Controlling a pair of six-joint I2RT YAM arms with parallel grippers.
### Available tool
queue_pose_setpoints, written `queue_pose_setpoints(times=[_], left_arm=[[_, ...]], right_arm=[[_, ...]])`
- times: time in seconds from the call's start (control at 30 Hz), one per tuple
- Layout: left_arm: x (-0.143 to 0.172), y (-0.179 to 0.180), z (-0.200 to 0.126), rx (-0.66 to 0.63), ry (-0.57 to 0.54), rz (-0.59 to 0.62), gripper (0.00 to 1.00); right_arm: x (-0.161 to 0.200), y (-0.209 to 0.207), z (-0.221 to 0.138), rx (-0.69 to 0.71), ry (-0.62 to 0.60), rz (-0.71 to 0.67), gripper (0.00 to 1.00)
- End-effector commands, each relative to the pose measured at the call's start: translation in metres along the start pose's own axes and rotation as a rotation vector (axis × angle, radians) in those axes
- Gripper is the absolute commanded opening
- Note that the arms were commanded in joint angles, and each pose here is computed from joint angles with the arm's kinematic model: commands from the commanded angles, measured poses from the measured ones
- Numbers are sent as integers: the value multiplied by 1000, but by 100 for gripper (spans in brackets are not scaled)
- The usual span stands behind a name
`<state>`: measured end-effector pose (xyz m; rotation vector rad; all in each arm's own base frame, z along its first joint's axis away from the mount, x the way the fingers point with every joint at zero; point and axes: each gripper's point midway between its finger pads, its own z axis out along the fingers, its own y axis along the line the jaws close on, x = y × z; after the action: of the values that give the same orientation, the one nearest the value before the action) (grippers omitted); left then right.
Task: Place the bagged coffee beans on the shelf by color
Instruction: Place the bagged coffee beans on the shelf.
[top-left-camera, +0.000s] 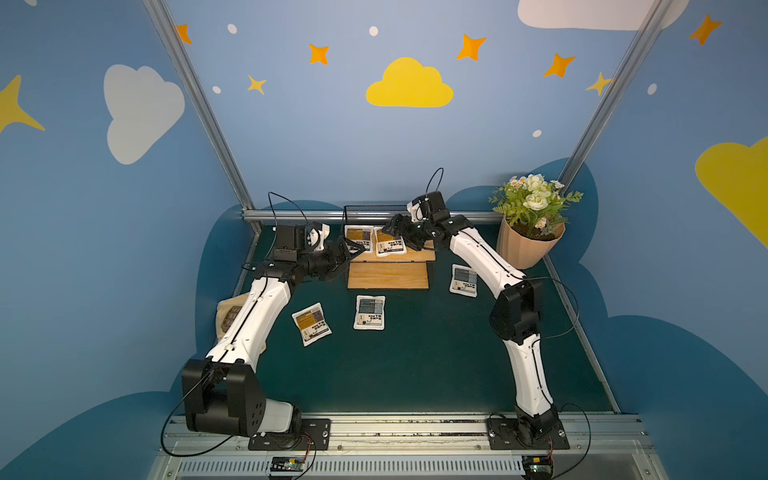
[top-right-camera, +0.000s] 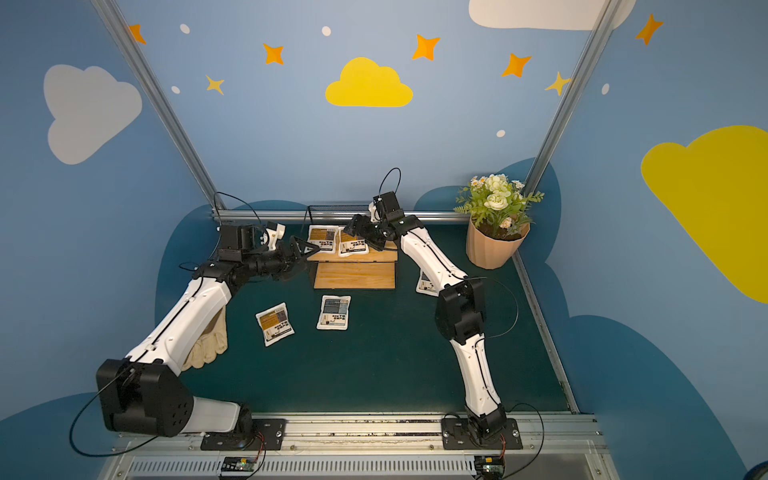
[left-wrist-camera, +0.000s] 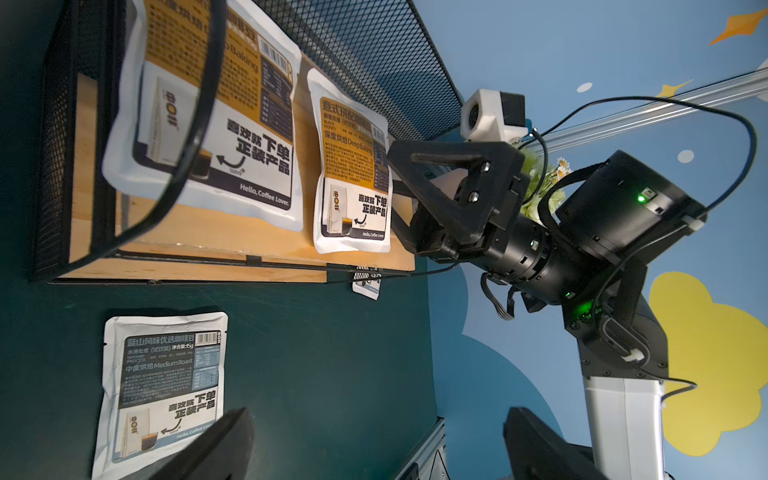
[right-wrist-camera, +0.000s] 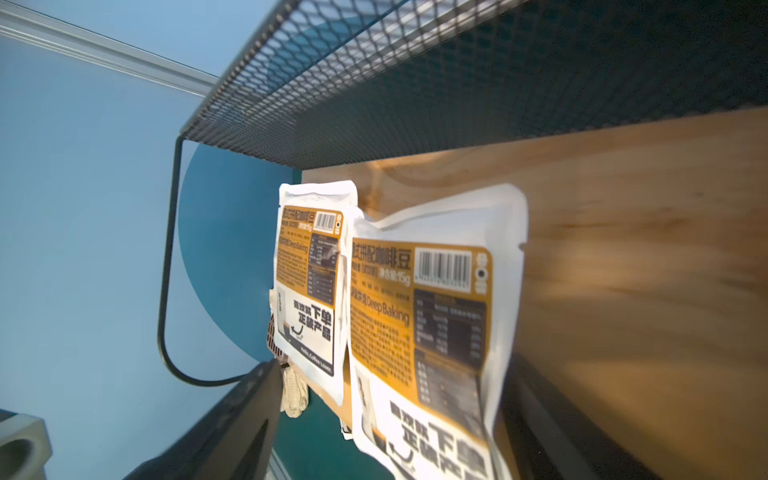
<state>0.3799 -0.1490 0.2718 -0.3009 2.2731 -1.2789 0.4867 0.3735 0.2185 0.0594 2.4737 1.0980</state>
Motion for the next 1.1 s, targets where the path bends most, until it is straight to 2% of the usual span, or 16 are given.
queue_pose_setpoints(times=[0.0, 0.3, 0.9, 1.07], left_arm=[[2, -9, -7, 28, -5, 30, 100], [2, -12, -9, 32, -11, 32, 100], [6, -11, -12, 23, -13, 34, 100], [4, -5, -22, -18, -40, 36, 100]], right_arm=[[24, -41, 6, 145, 58, 52, 88], [40, -31, 8, 127, 95, 38, 88], [42, -27, 12, 126, 103, 45, 89], [31, -33, -7, 162, 57, 41, 98]])
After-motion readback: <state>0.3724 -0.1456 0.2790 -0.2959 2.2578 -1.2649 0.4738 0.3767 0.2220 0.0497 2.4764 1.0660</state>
